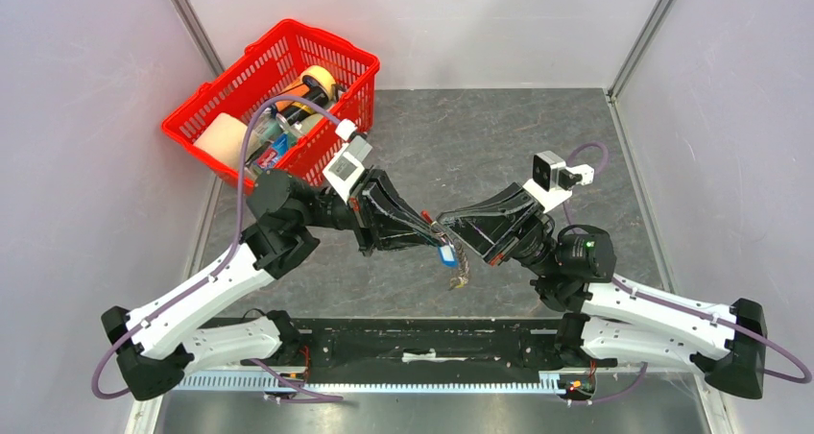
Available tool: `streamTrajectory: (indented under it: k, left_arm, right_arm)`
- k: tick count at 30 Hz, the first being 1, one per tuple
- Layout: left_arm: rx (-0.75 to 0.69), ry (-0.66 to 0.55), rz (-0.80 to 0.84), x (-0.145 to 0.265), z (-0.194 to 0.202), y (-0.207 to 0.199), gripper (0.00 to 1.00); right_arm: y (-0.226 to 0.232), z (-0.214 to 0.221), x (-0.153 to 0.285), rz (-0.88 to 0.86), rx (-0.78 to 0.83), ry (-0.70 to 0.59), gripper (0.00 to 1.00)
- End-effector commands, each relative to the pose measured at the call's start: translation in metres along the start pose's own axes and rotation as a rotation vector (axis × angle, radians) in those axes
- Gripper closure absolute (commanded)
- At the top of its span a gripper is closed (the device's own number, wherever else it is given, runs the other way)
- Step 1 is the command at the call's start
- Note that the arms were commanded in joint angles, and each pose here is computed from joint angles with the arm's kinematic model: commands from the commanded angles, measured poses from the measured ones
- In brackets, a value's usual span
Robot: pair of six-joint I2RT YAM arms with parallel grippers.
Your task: Put the keys on the keyring
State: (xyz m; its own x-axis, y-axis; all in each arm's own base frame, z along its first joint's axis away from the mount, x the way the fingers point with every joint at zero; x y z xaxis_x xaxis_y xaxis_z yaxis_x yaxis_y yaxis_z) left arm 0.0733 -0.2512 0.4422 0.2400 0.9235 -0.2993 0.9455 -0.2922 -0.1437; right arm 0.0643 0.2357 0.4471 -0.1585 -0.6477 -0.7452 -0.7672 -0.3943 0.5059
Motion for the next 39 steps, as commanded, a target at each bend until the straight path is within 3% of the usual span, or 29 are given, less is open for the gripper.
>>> streamTrajectory:
  k: [1,39]
  left_arm:
    - [-0.010,-0.033,0.013,-0.006,-0.012,-0.002,0.98]
    - [-0.044,-0.097,-0.012,-0.018,-0.032,0.008,0.98]
  right_arm:
    - [0.009,-0.002,-0.003,-0.070,-0.027,-0.037,1.00]
    - [0.005,0.037,0.001,-0.118,-0.127,0.158,1.00]
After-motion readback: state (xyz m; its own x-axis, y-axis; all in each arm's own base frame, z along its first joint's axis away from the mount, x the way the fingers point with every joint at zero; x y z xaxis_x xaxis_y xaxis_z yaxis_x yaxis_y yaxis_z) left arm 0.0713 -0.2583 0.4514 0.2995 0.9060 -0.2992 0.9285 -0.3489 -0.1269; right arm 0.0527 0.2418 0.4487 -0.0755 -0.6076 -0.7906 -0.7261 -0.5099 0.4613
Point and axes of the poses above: each gripper's point midway between its finger pads, its own x axis back along the fingers, its own y axis along the line the jaws close on, z = x × y, the point moved 7 cm from there along x, back along the fingers, and after that the axes turned 8 degrees about -x, right-handed, at the moved point
